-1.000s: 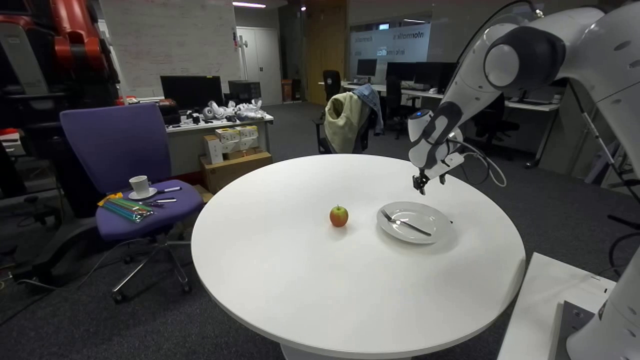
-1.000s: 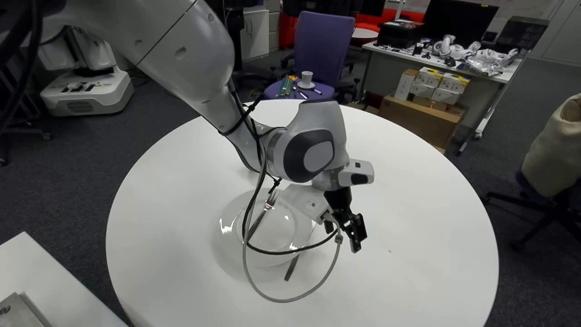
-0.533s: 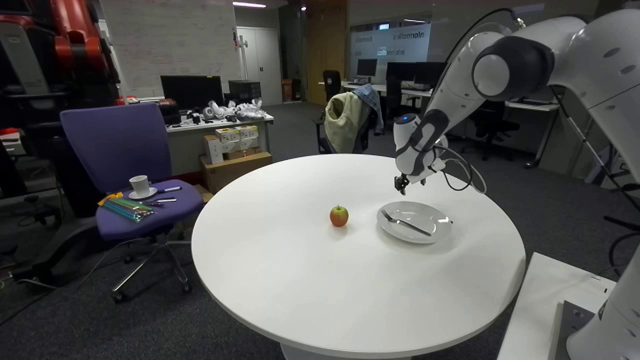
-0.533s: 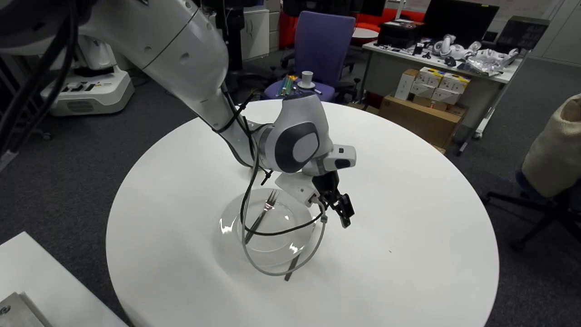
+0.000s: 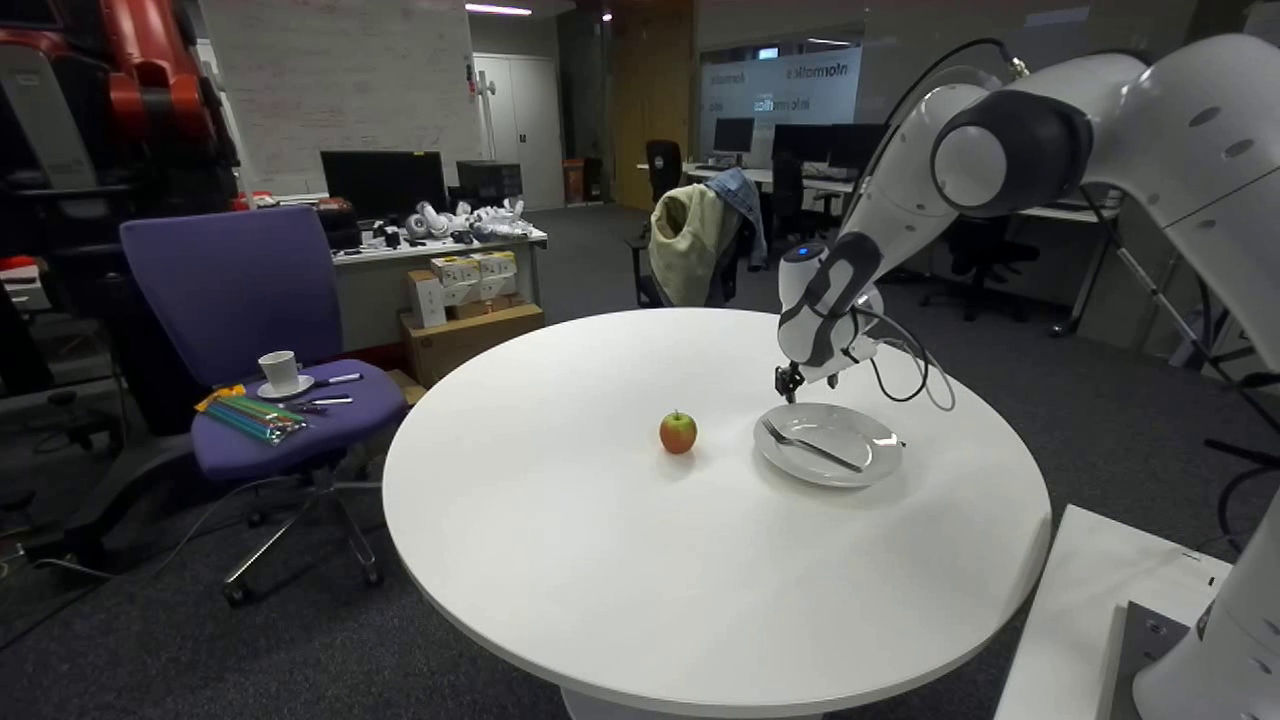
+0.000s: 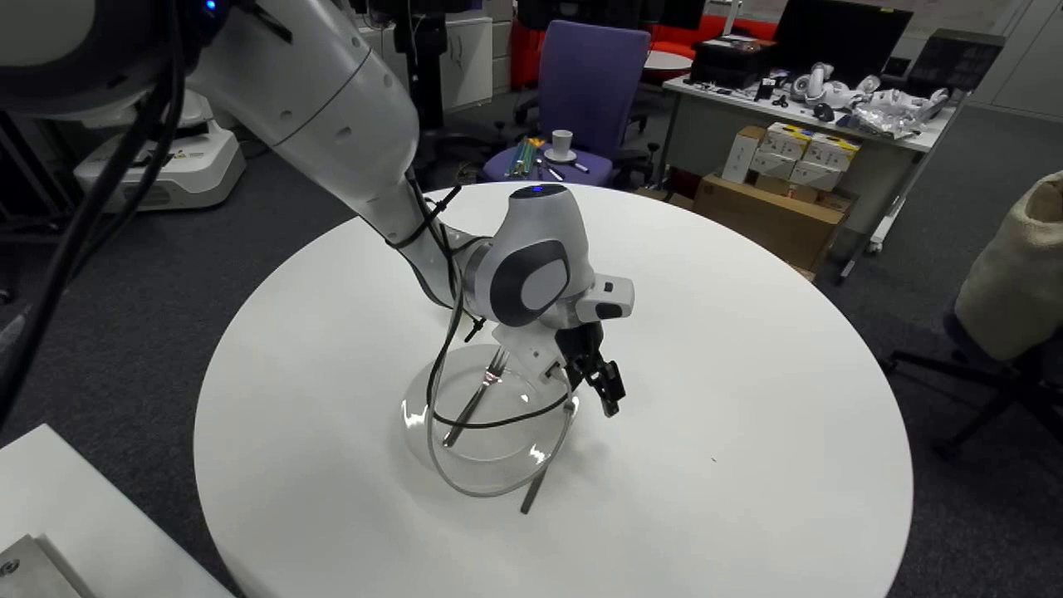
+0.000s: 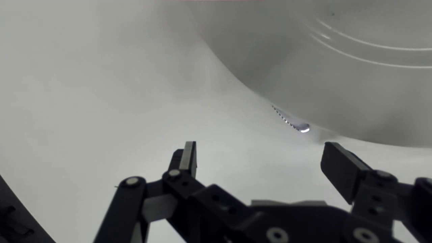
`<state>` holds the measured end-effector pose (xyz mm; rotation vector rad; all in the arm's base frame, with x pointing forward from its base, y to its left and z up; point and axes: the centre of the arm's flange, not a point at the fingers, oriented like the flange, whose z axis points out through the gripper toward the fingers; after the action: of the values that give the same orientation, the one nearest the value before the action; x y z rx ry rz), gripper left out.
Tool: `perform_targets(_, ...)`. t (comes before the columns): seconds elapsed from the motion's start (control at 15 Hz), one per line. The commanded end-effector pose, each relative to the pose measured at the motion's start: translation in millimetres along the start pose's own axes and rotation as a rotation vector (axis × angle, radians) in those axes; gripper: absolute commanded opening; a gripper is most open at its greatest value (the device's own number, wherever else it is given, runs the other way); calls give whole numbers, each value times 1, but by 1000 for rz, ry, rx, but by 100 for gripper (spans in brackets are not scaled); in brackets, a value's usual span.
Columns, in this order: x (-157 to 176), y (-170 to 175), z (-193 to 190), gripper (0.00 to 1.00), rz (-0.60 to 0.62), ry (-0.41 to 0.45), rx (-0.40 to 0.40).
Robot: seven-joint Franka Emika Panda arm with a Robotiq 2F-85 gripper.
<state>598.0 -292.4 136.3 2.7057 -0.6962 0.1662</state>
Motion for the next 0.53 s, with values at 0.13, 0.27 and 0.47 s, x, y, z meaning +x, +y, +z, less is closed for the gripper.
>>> perform_targets(0.13,2,-5,0,100,43,3,61)
perform_targets(0.27,1,-8,-3,100,55,-2,83)
perform_targets(0.47,0,-11,-6,100,79,-20,143)
